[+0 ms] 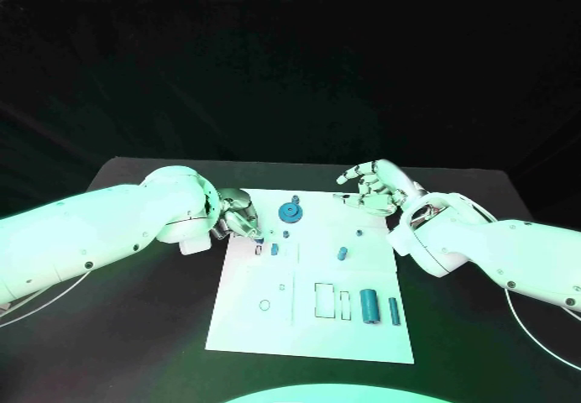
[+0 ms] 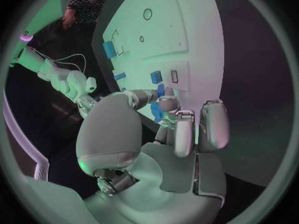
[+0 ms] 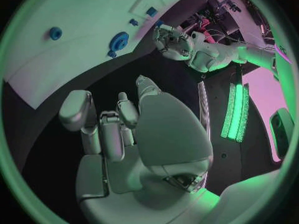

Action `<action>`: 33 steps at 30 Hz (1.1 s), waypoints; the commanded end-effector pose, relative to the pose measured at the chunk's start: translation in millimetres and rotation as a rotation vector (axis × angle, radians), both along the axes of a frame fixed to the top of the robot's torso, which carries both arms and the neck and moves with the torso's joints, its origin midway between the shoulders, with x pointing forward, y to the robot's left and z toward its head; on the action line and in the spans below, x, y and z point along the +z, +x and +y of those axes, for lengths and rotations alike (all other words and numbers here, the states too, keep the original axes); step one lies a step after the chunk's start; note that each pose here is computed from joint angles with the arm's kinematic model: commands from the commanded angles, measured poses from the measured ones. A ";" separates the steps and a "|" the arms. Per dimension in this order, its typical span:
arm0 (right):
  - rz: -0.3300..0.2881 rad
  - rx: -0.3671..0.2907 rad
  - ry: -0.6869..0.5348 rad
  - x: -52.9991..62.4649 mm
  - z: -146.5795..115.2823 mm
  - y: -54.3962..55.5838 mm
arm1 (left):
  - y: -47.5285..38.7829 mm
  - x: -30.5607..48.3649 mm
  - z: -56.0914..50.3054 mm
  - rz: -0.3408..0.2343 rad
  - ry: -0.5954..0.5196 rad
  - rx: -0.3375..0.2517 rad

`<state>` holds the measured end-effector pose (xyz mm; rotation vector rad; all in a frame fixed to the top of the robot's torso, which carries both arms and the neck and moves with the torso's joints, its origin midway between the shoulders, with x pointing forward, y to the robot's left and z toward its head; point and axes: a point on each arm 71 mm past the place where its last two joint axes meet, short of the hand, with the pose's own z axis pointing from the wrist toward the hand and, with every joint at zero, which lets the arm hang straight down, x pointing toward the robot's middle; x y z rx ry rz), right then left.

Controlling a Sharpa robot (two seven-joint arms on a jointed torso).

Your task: Assemble the parts on the task board

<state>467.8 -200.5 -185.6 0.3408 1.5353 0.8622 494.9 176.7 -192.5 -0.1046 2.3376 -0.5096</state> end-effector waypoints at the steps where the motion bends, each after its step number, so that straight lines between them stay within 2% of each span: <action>1: 0.000 0.014 -0.001 -0.3 1.3 -0.4 | -1.9 -3.4 -2.8 0.003 0.038 -0.042; 8: 0.001 0.015 -0.001 -0.5 1.6 -0.4 | -1.7 -9.2 -5.4 0.012 0.049 -0.042; 15: 0.005 0.016 0.003 -0.4 2.6 -1.3 | -0.6 -12.4 -2.7 0.027 0.069 -0.038; 33: 0.008 0.013 0.007 -0.2 1.8 -1.9 | -1.0 -17.2 -2.7 0.038 0.106 -0.054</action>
